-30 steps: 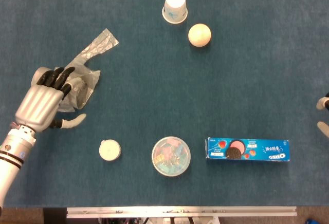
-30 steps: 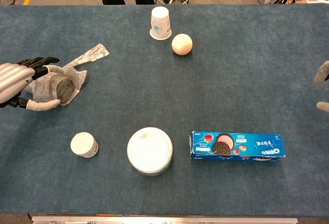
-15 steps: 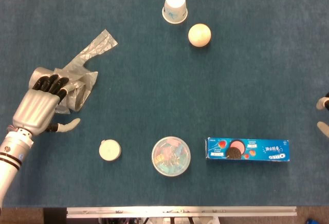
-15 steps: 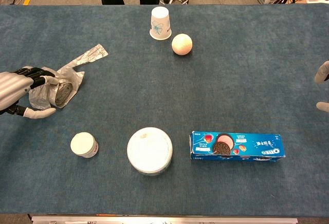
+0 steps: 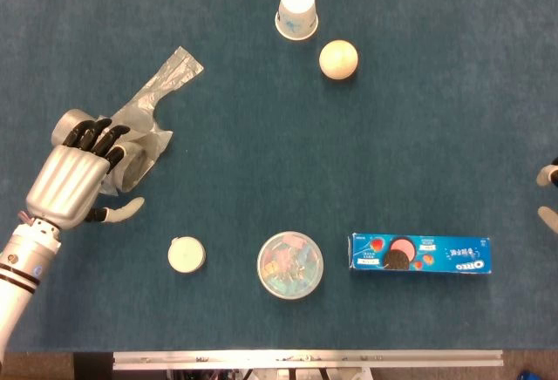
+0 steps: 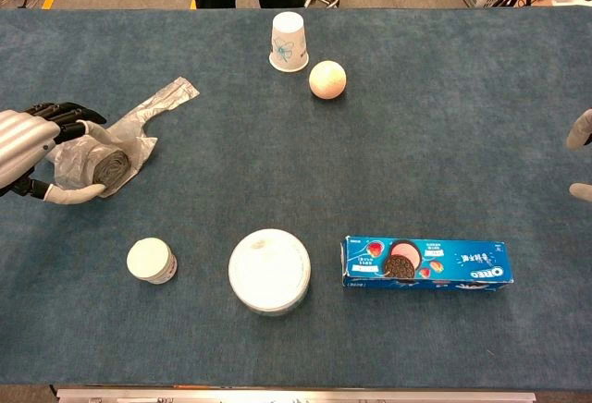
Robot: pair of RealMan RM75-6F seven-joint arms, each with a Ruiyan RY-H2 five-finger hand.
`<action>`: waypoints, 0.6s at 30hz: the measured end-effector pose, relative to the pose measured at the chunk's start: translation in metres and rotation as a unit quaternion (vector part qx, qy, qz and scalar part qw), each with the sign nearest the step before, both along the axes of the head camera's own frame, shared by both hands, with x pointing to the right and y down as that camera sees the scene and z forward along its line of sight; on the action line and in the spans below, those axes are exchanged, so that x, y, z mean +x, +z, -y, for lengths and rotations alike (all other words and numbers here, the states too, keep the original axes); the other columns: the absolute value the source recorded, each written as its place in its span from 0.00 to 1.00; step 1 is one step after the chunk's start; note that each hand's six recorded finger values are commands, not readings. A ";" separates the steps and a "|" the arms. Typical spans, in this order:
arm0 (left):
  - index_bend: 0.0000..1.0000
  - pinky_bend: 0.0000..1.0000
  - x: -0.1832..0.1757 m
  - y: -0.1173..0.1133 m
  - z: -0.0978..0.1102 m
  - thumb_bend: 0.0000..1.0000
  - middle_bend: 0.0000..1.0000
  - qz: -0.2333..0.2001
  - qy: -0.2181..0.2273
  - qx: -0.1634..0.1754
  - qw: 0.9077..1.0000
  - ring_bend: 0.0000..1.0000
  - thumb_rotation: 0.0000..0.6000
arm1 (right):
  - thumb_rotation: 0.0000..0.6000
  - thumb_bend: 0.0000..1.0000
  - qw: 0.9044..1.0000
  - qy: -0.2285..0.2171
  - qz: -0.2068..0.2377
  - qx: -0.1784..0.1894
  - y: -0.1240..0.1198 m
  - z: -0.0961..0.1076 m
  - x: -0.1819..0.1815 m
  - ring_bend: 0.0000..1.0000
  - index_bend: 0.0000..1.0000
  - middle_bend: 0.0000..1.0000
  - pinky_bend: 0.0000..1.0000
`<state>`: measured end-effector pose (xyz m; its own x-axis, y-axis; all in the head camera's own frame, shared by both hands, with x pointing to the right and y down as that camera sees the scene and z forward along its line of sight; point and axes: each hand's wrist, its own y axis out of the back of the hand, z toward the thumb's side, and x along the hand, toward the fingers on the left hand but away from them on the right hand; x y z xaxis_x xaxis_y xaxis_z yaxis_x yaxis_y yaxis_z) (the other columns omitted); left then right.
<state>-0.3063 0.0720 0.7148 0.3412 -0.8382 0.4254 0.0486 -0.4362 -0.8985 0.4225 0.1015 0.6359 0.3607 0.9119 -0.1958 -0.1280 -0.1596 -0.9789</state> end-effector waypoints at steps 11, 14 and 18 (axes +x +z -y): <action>0.35 0.29 -0.025 -0.041 -0.017 0.22 0.28 -0.012 -0.032 0.051 0.998 0.21 0.98 | 1.00 0.07 1.000 0.000 0.000 0.000 0.000 0.000 0.000 0.37 0.51 0.54 0.49; 0.36 0.33 -0.035 -0.050 -0.025 0.22 0.32 0.009 -0.035 0.059 0.998 0.24 1.00 | 1.00 0.07 1.000 -0.001 -0.001 -0.001 0.001 -0.001 -0.001 0.37 0.51 0.54 0.49; 0.40 0.36 -0.046 -0.058 -0.038 0.22 0.35 0.029 -0.056 0.061 0.996 0.26 1.00 | 1.00 0.07 1.000 0.000 -0.001 -0.001 0.001 0.000 0.000 0.37 0.51 0.54 0.49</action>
